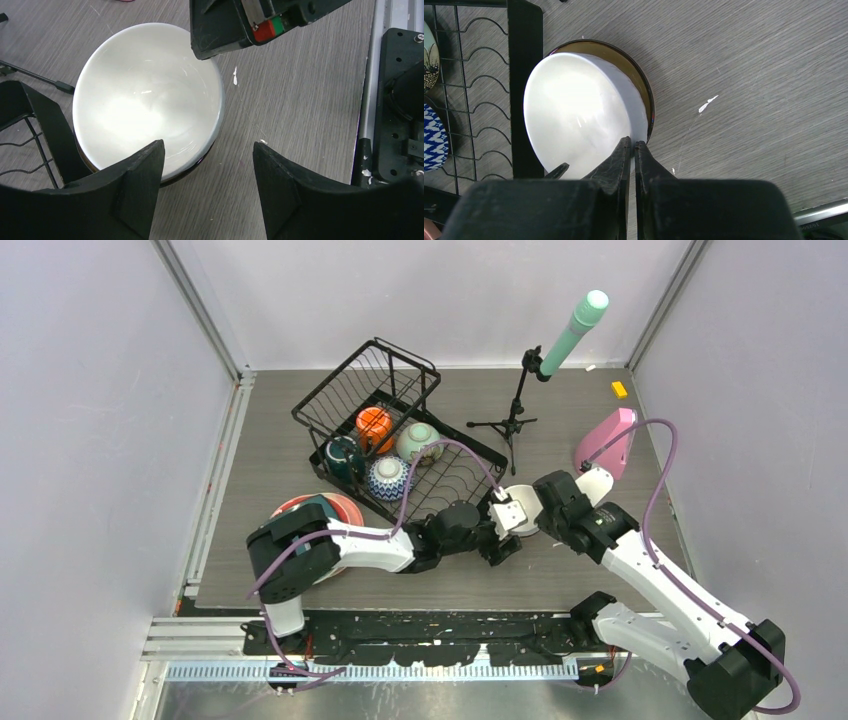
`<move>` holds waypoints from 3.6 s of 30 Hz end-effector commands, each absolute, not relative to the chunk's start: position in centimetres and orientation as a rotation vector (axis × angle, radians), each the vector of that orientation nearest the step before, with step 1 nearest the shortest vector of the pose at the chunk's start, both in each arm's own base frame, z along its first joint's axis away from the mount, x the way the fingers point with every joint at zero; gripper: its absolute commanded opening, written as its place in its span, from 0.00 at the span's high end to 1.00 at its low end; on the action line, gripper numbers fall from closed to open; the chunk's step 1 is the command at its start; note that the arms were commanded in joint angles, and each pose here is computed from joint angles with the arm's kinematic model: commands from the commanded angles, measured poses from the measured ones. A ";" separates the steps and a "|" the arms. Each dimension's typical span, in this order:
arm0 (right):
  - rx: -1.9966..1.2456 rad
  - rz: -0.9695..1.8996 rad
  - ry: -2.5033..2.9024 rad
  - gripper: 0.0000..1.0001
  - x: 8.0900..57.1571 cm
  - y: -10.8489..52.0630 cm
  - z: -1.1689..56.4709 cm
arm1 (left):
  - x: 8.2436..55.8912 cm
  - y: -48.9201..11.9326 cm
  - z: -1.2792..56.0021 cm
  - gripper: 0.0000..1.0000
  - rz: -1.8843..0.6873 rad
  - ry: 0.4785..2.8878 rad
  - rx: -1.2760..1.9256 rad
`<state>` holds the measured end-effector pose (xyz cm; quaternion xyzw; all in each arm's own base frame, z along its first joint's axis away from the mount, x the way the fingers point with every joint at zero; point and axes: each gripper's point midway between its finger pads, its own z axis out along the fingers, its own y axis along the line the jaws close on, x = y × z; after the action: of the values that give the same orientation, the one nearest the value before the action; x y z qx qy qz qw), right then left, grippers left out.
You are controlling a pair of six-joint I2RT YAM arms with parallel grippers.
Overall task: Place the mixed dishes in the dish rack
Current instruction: Pick up the bowl from the center of the board, then turn the bowl upside down on the dish rack.
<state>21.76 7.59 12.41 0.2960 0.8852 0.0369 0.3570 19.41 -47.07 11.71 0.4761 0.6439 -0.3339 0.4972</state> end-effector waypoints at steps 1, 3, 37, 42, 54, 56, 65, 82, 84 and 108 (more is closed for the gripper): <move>0.789 0.178 2.217 1.00 23.1 8.4 14.9 | 19.7 -49.1 14.6 0.33 -0.813 1.406 1.149; 0.787 0.177 2.218 1.00 23.1 8.4 14.9 | 19.5 -49.3 14.4 0.34 -0.804 1.393 1.167; 0.821 0.175 2.225 1.00 23.3 8.0 14.6 | 19.4 -50.7 13.1 1.00 -0.768 1.404 1.258; 0.841 0.146 2.202 0.92 23.3 6.9 15.0 | 19.7 -50.7 14.2 1.00 -0.773 1.393 1.228; 0.860 0.306 2.205 0.36 24.1 7.3 17.1 | 20.0 -50.2 19.0 1.00 -0.806 1.331 1.117; 0.863 0.364 2.200 0.34 24.4 7.8 17.4 | 19.7 -50.3 19.7 1.00 -0.818 1.320 1.126; 0.868 0.595 2.054 0.24 24.3 8.6 22.9 | 19.4 -48.9 24.0 1.00 -0.854 1.263 1.057; 0.505 1.057 1.998 0.17 24.1 15.3 33.0 | 19.4 -39.8 33.0 1.00 -1.088 1.232 0.873; 0.454 1.151 1.971 0.17 23.9 16.5 34.3 | 19.1 -39.0 33.2 1.00 -1.105 1.240 0.879; 0.353 1.544 2.024 0.07 25.7 21.9 33.8 | 19.7 -33.0 35.0 1.00 -1.022 1.232 0.789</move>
<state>25.98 21.23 30.97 0.1694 0.7724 0.5464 0.2760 19.47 -33.82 31.63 0.3494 0.5782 -0.4558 0.5794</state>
